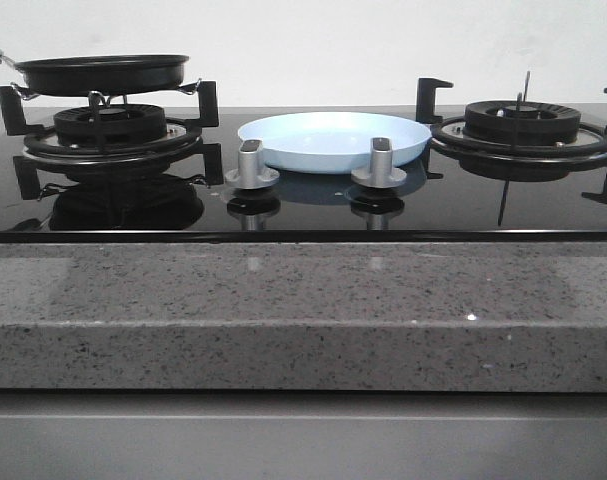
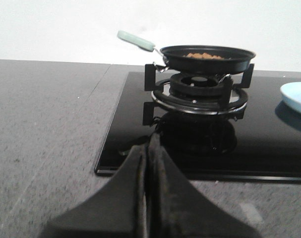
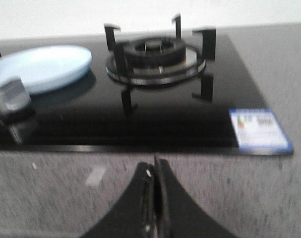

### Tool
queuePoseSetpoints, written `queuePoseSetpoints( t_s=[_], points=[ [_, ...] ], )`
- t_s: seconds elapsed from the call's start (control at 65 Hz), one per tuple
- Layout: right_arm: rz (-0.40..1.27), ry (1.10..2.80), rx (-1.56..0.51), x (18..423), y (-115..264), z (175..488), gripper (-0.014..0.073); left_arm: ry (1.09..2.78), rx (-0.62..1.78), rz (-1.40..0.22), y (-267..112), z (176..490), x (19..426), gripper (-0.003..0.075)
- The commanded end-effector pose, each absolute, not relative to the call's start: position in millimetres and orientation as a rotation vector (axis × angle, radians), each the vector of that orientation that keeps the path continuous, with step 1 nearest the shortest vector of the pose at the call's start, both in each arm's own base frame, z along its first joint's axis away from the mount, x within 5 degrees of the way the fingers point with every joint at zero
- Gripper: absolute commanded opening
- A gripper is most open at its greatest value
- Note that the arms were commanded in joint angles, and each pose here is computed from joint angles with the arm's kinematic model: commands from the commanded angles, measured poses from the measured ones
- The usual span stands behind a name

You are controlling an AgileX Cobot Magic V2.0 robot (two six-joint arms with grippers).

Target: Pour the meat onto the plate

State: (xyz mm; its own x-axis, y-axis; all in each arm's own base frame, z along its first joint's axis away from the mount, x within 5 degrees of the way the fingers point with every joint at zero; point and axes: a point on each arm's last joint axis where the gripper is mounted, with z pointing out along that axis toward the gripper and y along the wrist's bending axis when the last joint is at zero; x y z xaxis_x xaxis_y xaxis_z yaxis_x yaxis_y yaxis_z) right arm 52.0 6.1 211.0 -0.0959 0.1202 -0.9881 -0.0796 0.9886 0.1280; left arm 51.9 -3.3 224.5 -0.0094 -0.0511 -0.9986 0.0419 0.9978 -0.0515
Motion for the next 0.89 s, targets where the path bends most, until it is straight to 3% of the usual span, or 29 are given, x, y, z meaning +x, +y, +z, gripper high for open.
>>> queuePoseSetpoints(
  t_s=[0.0, 0.2, 0.323, 0.508, 0.769, 0.846, 0.877],
  points=[
    [0.157, 1.498, 0.028, 42.9, 4.7, 259.0, -0.006, 1.481, -0.011, -0.095, -3.7, 267.9, 47.2, -0.002],
    [0.16, 1.565, 0.019, 55.4, 6.4, 317.7, -0.006, 1.569, -0.001, -0.102, -5.4, 328.8, 71.6, -0.002],
    [0.159, 1.618, 0.02, 79.2, 7.7, 345.4, -0.006, 1.64, -0.002, -0.1, -6.1, 347.7, 100.7, -0.002],
    [0.157, 1.681, 0.023, 106.1, 9.0, 356.2, -0.0059, 1.675, -0.004, -0.099, -6.3, 352.6, 117.0, -0.002],
    [0.156, 1.694, 0.024, 108.7, 9.1, 354.8, -0.0057, 1.641, -0.009, -0.097, -5.9, 355.7, 117.3, -0.0015],
    [0.156, 1.694, 0.024, 108.7, 9.1, 354.8, -0.0023, 1.636, -0.01, -0.097, -5.8, 356.1, 117.3, 0.0042],
    [0.156, 1.694, 0.024, 108.7, 9.1, 354.8, 0.0022, 1.636, -0.01, -0.097, -5.8, 356.1, 117.3, 0.0105]
  ],
)
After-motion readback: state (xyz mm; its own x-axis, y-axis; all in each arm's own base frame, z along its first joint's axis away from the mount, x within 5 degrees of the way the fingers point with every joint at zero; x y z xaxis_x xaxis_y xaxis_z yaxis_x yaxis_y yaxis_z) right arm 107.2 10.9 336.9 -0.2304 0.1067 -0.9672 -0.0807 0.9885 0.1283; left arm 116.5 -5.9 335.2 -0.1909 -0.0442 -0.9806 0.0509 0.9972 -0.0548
